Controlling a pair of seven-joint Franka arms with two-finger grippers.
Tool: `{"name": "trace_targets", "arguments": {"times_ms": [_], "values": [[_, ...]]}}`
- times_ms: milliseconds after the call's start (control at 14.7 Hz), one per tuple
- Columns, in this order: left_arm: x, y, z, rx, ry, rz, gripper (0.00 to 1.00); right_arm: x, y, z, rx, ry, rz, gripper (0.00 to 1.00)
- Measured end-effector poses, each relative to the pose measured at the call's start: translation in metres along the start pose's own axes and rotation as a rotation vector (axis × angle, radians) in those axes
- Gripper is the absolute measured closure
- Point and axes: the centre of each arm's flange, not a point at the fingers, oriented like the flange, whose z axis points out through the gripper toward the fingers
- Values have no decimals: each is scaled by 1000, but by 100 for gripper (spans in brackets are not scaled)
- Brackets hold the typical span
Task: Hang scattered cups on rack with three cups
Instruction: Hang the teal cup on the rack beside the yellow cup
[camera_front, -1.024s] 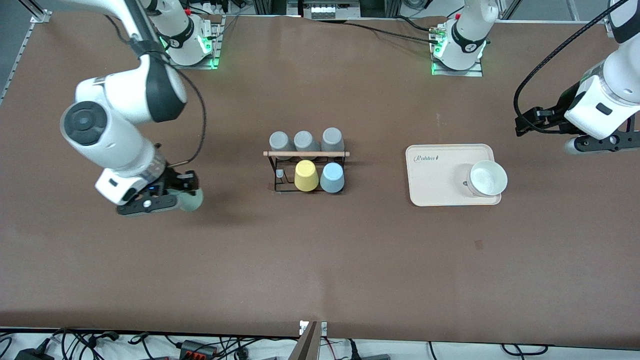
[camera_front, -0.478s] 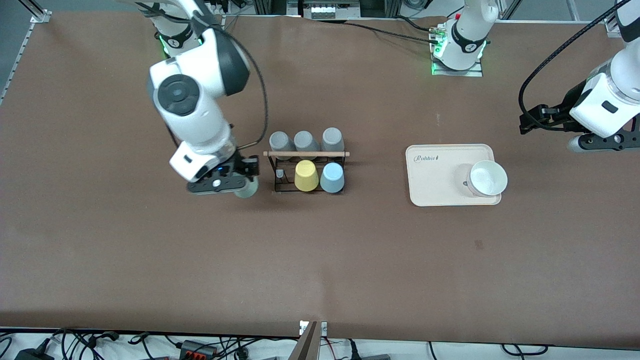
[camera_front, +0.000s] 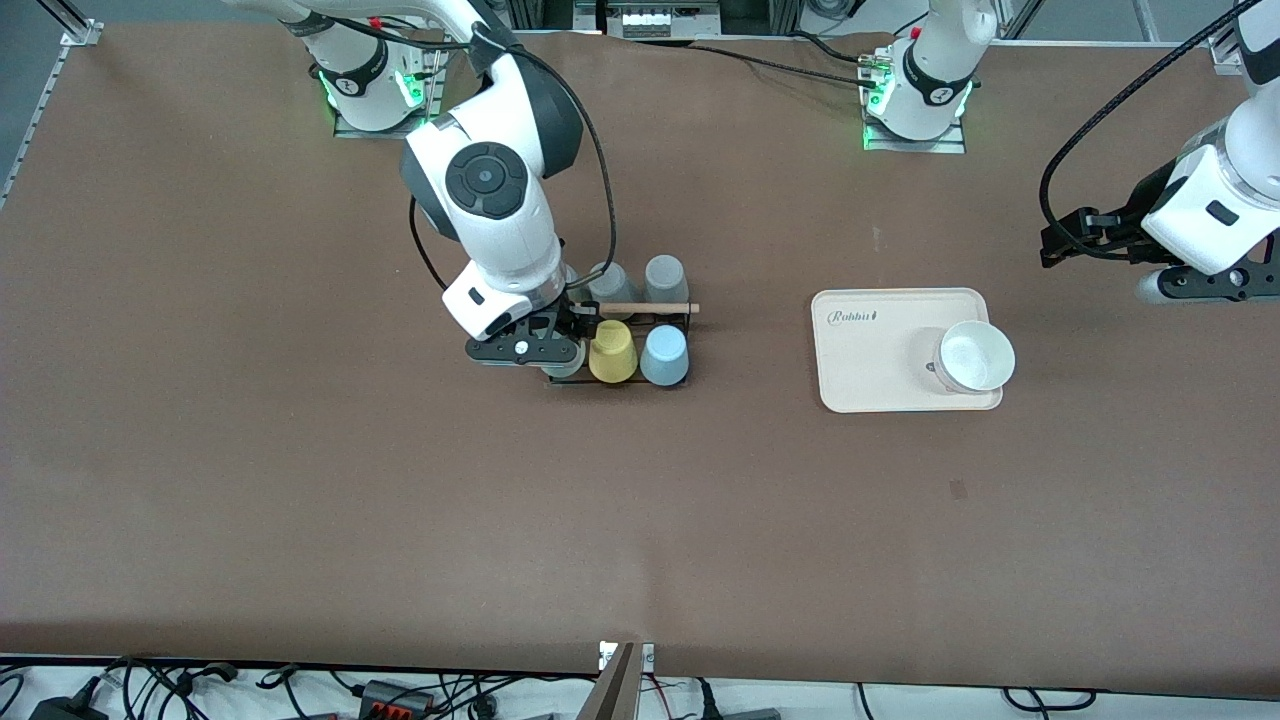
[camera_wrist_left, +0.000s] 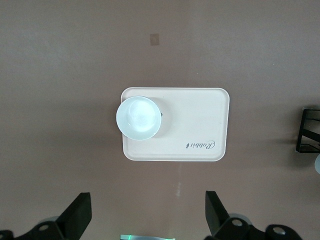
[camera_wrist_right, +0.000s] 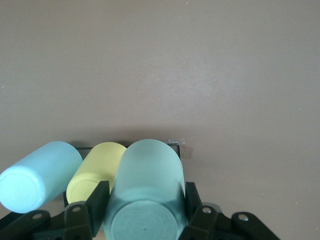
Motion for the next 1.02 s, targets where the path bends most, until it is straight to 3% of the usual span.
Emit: {"name": "trace_targets", "arguments": {"times_ms": [614, 1024], "values": [[0, -2, 0, 0, -2, 1, 0, 3, 4, 40, -43, -44, 11, 34], [0, -2, 0, 0, -2, 4, 0, 3, 6, 67, -40, -95, 96, 34]]}}
